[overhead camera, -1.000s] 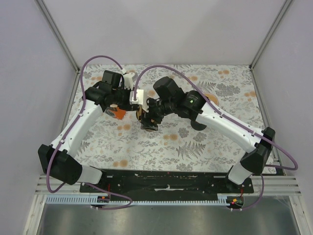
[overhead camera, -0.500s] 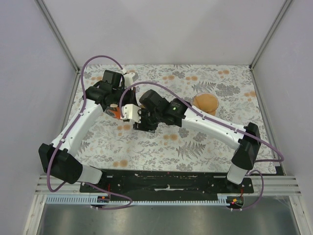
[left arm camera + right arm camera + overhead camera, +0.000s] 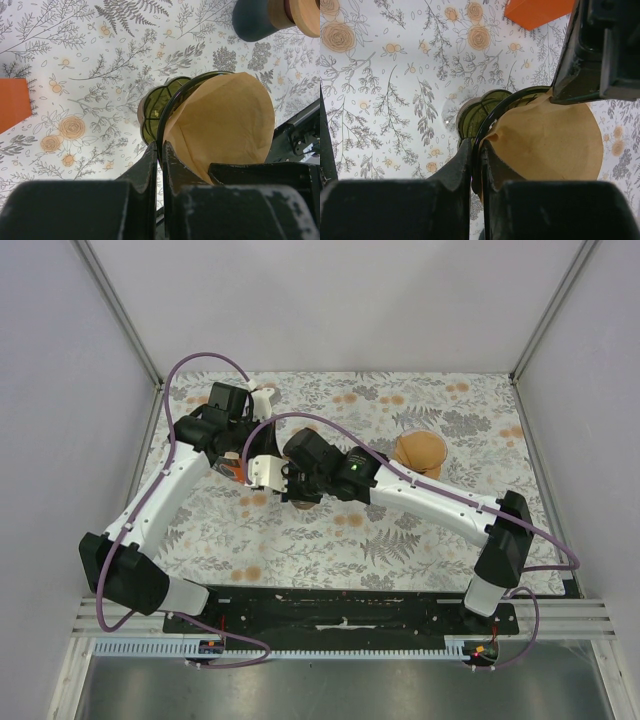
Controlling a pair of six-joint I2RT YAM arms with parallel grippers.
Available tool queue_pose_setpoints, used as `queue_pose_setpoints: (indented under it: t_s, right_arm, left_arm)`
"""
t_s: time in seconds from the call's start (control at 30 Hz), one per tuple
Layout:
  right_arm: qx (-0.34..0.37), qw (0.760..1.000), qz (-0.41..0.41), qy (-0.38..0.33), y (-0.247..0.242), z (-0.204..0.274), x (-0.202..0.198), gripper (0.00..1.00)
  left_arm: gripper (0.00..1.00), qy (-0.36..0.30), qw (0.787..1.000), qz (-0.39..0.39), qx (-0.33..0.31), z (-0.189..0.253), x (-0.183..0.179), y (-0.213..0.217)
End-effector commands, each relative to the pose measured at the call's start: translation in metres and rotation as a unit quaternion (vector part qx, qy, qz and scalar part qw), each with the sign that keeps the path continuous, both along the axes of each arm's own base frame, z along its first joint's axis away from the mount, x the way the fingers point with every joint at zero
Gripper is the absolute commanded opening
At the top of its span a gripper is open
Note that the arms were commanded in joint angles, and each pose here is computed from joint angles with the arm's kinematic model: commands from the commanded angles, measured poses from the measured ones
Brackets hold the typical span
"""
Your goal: Place the coffee filter in the dripper
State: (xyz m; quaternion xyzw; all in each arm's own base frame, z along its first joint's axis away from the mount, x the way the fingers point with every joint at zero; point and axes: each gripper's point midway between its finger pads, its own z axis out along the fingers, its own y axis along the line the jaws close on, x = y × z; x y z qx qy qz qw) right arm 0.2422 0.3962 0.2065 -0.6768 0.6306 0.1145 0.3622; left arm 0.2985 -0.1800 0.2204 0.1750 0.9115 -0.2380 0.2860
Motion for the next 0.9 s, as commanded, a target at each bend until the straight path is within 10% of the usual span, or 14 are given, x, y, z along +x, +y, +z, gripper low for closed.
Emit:
queue_pose_setpoints:
  t_s: [0.0,0.87]
  right_arm:
    - [-0.012,1.0,0.001,0.016,-0.002,-0.014,-0.007,0.14]
    - [0.073,0.997,-0.003,-0.01,-0.003,0.058,-0.012,0.83]
  left_arm:
    - [0.08,-0.014,1.0,-0.012,-0.023,0.018,0.001,-0.009]
    - [0.58,-0.048,0.998,-0.025,-0.016,0.041,0.004,-0.007]
